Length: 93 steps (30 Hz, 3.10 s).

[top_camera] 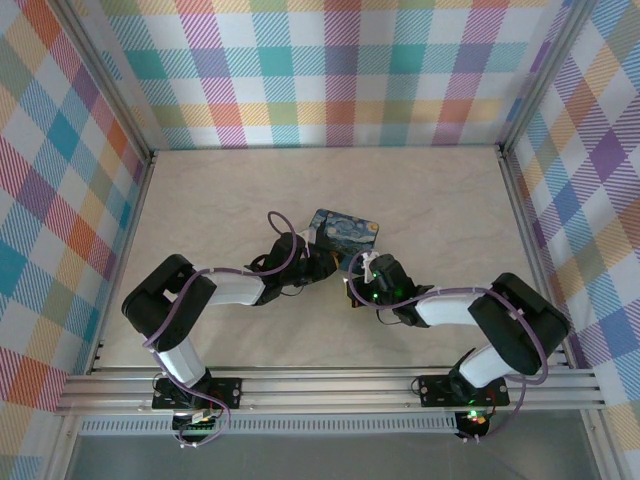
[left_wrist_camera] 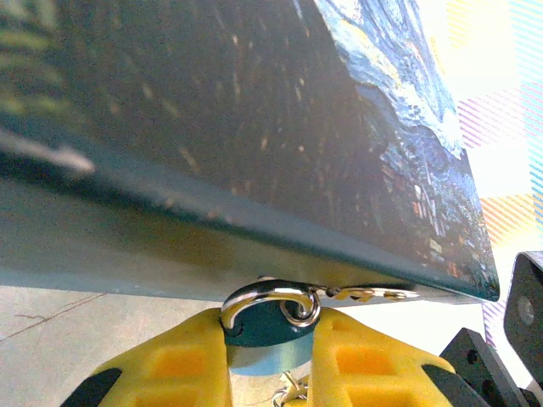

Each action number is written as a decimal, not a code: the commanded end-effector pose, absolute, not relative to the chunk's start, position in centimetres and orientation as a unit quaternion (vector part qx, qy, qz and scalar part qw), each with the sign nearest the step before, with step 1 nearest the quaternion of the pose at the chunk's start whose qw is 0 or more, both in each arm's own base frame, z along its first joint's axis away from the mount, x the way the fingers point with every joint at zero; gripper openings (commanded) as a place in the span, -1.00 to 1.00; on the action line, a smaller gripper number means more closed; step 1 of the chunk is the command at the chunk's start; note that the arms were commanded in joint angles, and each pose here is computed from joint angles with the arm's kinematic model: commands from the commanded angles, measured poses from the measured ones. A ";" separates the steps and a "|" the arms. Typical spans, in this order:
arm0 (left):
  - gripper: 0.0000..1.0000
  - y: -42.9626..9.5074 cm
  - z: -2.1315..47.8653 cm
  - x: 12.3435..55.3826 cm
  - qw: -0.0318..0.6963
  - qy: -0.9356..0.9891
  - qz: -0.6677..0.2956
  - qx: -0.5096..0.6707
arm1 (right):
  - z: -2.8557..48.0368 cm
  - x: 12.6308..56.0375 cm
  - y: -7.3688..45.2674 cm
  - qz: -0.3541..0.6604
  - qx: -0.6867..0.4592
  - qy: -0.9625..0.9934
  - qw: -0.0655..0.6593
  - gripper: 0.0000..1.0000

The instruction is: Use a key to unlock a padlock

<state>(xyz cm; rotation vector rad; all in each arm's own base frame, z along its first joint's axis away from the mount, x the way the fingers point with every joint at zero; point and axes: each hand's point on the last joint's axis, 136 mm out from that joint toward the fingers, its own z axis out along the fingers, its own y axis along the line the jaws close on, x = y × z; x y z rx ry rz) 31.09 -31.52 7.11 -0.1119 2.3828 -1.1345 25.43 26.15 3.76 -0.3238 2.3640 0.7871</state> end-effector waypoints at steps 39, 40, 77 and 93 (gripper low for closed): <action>-0.59 -33.1 9.4 31.4 0.262 0.859 -0.438 -0.031 | 5.8 27.7 27.6 0.307 -0.117 0.878 0.348 -1.00; -0.59 -33.1 9.4 31.4 0.262 0.859 -0.438 -0.030 | 5.8 27.6 27.6 0.307 -0.117 0.878 0.348 -1.00; -0.60 -33.2 9.5 31.3 0.250 0.863 -0.438 -0.039 | 6.4 27.6 26.9 0.310 -0.112 0.866 0.376 -1.00; -0.61 -33.5 9.3 31.3 0.239 0.865 -0.438 -0.044 | 6.5 27.7 27.2 0.311 -0.122 0.863 0.379 -1.00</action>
